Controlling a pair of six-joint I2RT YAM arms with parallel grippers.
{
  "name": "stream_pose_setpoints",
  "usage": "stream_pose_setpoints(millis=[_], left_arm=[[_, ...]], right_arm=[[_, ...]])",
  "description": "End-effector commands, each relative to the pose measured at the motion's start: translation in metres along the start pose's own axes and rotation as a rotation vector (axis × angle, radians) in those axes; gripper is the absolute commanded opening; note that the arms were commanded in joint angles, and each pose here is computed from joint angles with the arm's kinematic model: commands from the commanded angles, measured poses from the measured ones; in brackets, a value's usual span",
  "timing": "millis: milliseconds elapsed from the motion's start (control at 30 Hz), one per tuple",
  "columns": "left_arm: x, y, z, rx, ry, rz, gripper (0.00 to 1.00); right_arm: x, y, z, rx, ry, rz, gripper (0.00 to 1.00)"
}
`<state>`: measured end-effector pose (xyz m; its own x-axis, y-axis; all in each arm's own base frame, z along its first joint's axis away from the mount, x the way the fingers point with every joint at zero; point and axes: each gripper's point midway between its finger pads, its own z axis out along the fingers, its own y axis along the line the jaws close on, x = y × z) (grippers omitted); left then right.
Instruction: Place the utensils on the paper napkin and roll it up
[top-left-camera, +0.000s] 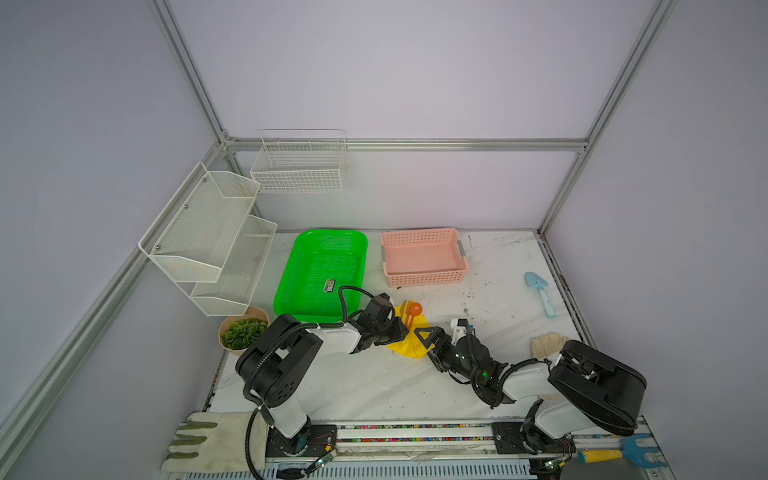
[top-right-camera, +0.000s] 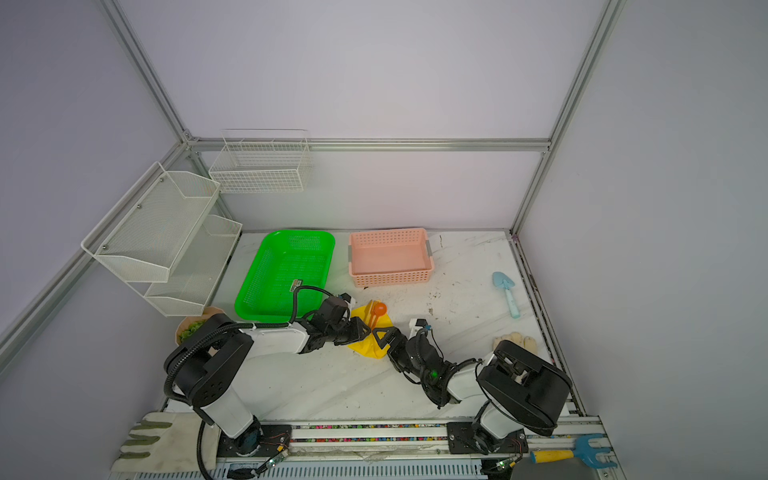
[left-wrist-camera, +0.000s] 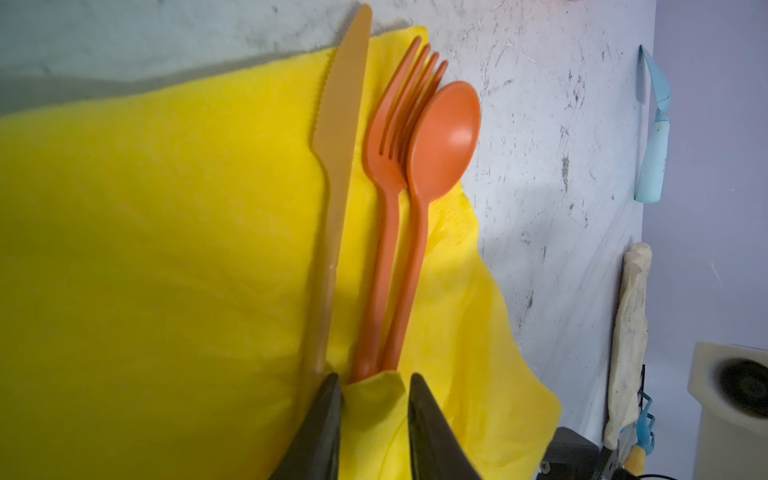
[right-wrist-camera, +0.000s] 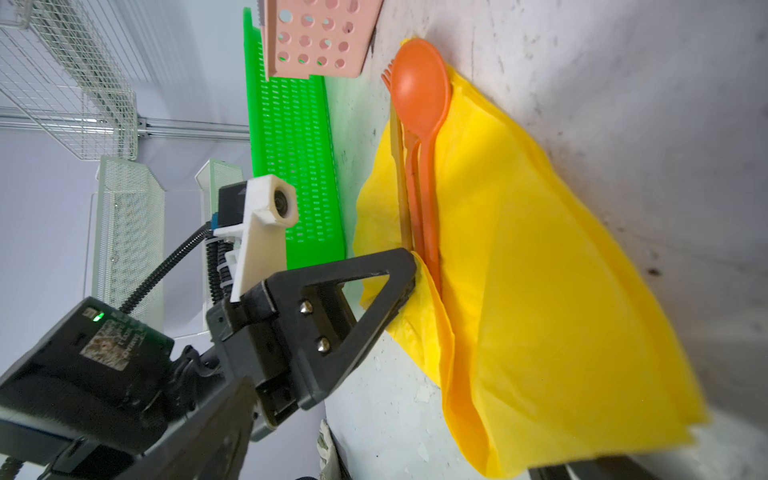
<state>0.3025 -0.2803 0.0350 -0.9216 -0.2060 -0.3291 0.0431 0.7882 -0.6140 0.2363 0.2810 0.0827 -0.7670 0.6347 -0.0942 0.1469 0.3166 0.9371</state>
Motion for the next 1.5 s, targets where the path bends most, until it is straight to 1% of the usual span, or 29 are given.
stream_pose_setpoints(millis=[0,100,267,600,867,1000,1067,1167,1333,1467], left_arm=[[0.014,0.019,-0.005,-0.048,0.032,-0.014,0.29],[0.012,0.018,-0.007,-0.045,0.027,-0.014,0.29],[0.01,0.016,-0.009,-0.039,0.02,-0.015,0.29],[0.005,0.013,-0.016,-0.022,0.0,-0.018,0.29],[-0.002,0.003,-0.028,0.032,-0.035,-0.01,0.29],[-0.002,0.006,-0.03,0.029,-0.039,-0.012,0.29],[-0.001,0.009,-0.03,0.028,-0.039,-0.019,0.29],[-0.001,0.01,-0.031,0.045,-0.047,-0.03,0.29],[-0.007,-0.001,-0.037,0.107,-0.07,-0.027,0.29],[-0.01,-0.009,-0.044,0.147,-0.09,-0.017,0.29]], right_arm=[[-0.004,0.03,0.003,-0.089,-0.027,-0.011,0.97],[-0.003,0.042,0.005,-0.135,-0.022,-0.029,0.97],[0.004,0.044,0.018,-0.138,0.01,-0.072,0.97],[0.012,0.04,0.034,-0.146,0.05,-0.11,0.97],[0.011,0.044,0.035,-0.153,0.044,-0.136,0.97],[0.009,0.044,0.037,-0.134,0.033,-0.151,0.97],[0.008,0.043,0.038,-0.114,0.027,-0.163,0.96],[0.006,0.041,0.041,-0.073,0.018,-0.189,0.93],[0.005,0.045,0.041,-0.088,0.014,-0.203,0.92],[0.01,0.046,0.046,-0.111,0.04,-0.2,0.92]])
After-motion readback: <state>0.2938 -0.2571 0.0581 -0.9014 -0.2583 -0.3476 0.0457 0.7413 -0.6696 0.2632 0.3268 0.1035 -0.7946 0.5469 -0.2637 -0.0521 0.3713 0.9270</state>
